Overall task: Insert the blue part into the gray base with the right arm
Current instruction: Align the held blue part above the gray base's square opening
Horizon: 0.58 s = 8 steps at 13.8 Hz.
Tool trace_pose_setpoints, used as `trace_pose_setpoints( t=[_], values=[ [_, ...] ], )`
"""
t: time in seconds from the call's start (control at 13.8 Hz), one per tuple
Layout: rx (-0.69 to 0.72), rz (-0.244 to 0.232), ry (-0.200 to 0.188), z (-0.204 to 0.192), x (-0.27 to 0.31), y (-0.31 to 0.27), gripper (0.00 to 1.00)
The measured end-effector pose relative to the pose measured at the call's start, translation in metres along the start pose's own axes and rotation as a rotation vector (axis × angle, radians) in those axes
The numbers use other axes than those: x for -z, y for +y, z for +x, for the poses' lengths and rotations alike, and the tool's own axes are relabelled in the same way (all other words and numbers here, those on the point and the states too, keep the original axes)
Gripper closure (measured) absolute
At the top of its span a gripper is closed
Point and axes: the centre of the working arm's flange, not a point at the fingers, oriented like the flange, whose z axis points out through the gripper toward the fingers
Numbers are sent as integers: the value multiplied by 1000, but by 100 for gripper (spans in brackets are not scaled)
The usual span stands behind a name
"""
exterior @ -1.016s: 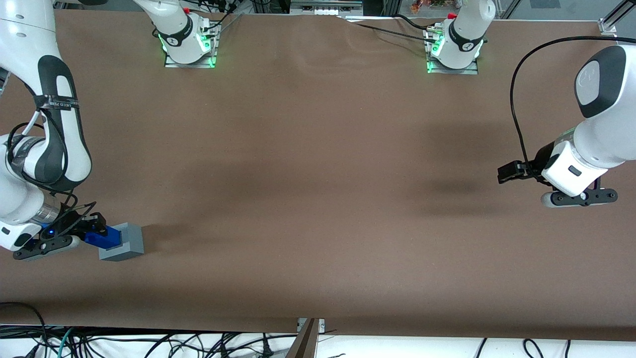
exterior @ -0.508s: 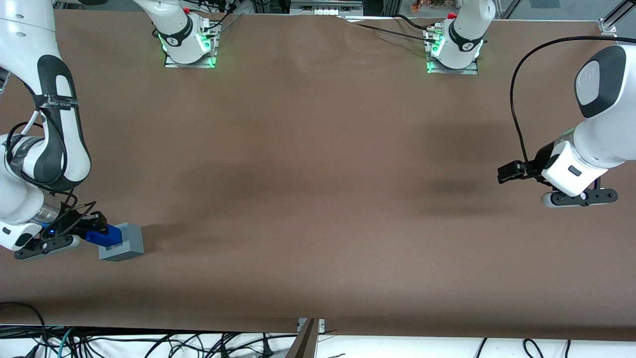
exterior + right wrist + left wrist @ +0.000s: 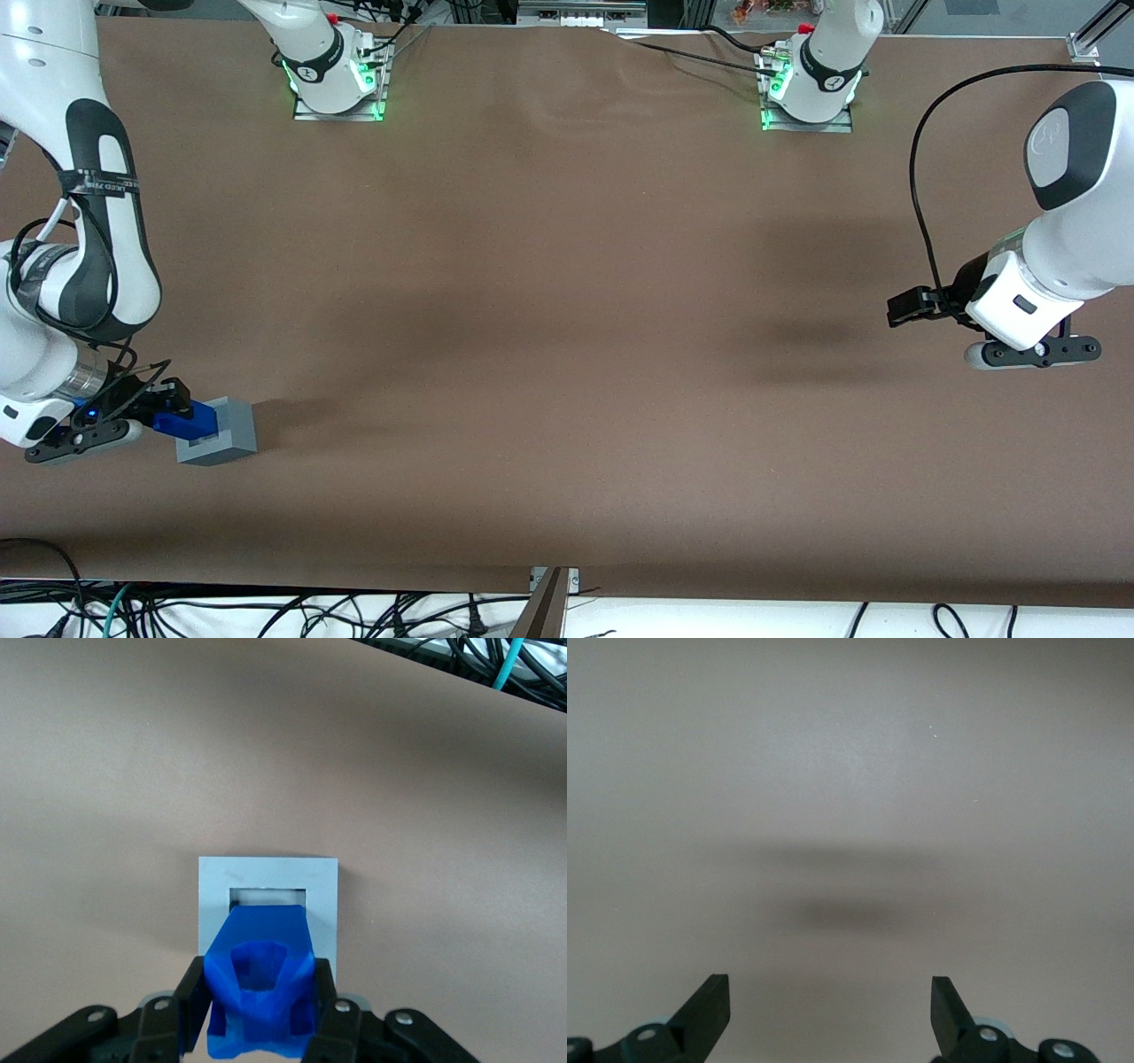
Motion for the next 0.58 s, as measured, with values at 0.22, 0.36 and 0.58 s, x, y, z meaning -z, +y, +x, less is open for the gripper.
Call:
trace_pose_setpoints(
  t=[0.22,0.36,0.58],
  values=[
    [-9,11,-1,-1,0,1,50],
    [-11,13,-1,-1,0,1,50],
    [-13,15,-1,-1,0,2,50]
  ],
)
